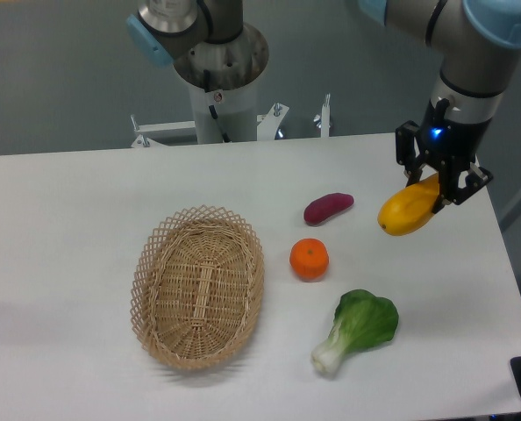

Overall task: Place the mango on the table
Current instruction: 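Hold the yellow mango in the gripper and shift it slightly inward, then lower the held yellow mango onto the table beside the sweet potato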

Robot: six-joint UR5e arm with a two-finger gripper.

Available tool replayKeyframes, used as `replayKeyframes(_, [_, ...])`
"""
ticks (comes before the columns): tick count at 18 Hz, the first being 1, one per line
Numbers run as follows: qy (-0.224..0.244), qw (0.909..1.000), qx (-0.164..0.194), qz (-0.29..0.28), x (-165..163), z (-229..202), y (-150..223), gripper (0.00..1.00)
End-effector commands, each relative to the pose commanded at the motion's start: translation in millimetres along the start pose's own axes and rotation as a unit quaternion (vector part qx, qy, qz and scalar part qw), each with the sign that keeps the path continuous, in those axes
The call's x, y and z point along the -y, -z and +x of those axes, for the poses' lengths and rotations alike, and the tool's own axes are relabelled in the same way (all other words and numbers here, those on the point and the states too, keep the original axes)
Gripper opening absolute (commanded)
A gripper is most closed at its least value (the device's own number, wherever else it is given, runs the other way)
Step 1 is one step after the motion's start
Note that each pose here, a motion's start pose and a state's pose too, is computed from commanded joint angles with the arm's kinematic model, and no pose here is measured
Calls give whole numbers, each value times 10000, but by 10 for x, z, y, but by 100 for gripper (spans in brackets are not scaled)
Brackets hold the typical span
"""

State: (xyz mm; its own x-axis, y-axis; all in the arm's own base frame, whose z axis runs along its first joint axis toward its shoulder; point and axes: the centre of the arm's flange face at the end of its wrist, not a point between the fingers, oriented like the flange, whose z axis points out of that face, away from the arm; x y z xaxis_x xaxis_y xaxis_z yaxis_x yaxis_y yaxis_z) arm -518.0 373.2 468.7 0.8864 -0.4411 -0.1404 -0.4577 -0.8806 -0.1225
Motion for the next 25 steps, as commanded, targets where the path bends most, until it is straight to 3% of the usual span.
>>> replayKeyframes(7, [-143, 9998, -133, -16, -71, 51, -168, 37])
replayKeyframes(12, [-629, 9975, -320, 5, -503, 95, -353, 37])
replayKeyframes(14, [-802, 9958, -444, 36, -687, 155, -503, 37])
replayKeyframes(17, [-1112, 9933, -313, -16, -935, 235, -770, 37])
replayKeyframes(20, [-1204, 9925, -128, -135, -990, 291, -1005, 37])
replayKeyframes(25, [-1211, 9921, -229, -212, -1065, 232, -1449, 37])
